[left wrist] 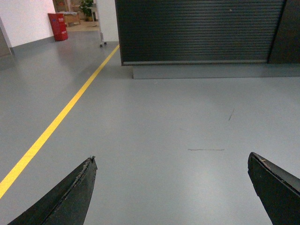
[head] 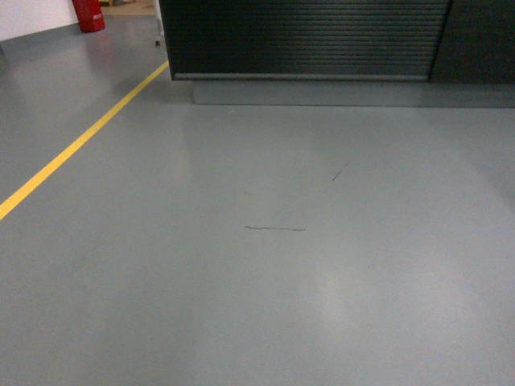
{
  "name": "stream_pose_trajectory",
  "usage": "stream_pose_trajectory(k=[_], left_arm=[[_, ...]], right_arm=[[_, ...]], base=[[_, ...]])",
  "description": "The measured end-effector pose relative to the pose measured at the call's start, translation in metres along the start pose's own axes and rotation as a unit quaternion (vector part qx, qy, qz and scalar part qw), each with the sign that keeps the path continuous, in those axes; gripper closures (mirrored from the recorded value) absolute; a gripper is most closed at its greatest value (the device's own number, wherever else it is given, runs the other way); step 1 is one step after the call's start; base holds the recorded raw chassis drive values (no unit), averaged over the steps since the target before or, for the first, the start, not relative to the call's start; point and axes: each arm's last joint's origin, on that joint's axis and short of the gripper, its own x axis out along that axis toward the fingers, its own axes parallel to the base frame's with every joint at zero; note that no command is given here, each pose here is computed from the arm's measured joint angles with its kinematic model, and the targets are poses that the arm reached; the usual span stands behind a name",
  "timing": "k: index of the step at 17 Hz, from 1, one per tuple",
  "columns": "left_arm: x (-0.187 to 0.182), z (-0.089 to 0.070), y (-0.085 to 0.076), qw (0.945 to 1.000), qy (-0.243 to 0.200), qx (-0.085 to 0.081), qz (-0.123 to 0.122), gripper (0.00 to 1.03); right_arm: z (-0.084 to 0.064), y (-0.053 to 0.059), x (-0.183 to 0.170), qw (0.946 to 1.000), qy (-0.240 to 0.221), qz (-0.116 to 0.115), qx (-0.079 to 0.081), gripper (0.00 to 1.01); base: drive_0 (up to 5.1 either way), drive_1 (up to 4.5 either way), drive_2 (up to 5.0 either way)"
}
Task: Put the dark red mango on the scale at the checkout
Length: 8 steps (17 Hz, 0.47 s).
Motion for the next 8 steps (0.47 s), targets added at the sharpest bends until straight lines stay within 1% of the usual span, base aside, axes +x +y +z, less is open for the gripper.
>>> stream_pose_trajectory(k=[8], left_arm=[[0.0,0.0,0.0,1.0,0.0,0.0,0.0,0.05]], right_arm=[[0.0,0.0,0.0,1.0,0.0,0.0,0.0,0.03]], base=[[0.0,0.0,0.0]])
